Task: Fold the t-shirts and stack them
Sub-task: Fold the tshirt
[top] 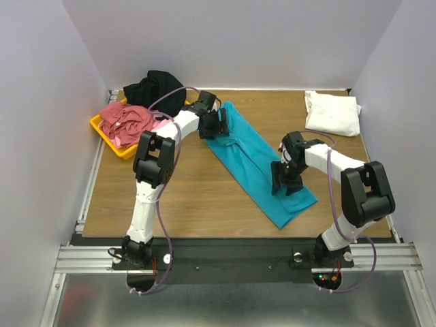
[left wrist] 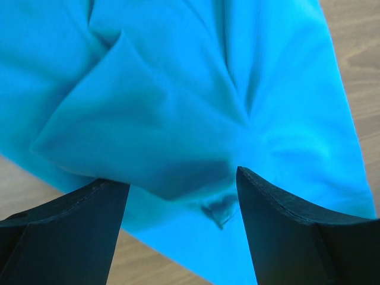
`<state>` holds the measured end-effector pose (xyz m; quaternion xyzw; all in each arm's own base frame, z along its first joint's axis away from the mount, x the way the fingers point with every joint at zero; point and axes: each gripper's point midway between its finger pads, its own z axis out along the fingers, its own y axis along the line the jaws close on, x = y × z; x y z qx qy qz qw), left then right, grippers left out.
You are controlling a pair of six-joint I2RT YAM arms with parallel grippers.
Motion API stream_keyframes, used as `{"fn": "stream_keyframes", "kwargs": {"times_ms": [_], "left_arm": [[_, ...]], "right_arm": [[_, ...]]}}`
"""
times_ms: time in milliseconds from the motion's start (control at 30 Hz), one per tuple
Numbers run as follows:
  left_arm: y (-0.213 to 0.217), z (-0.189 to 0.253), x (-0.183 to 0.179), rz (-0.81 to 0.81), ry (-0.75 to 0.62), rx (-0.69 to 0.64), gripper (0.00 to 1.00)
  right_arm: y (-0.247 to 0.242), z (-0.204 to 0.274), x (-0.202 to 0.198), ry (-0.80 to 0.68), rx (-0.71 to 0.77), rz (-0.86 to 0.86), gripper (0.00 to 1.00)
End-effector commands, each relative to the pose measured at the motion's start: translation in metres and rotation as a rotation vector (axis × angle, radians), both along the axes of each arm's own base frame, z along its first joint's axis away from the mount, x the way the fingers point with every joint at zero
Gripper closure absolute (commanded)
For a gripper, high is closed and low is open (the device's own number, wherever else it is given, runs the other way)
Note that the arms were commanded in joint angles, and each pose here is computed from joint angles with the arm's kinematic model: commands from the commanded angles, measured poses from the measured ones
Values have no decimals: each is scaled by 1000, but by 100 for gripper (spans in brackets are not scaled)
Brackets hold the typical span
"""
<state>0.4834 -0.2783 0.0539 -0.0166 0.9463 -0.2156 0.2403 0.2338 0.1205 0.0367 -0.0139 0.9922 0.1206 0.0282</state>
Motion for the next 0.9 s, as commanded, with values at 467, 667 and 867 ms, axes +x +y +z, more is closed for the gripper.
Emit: {"fn": "stream_keyframes", "kwargs": {"times_ms": [467,667,867], "left_arm": [[-38,-13,41,-77,-53,-78,17],[-59,0,57,-106,-98,-164,17],[-75,3,63,-134,-122,-253,17]], "right_arm": [[62,6,-11,89,325,119,37],[85,10,5,63,347,190,37],[113,7,20,68,367,249,37]]}}
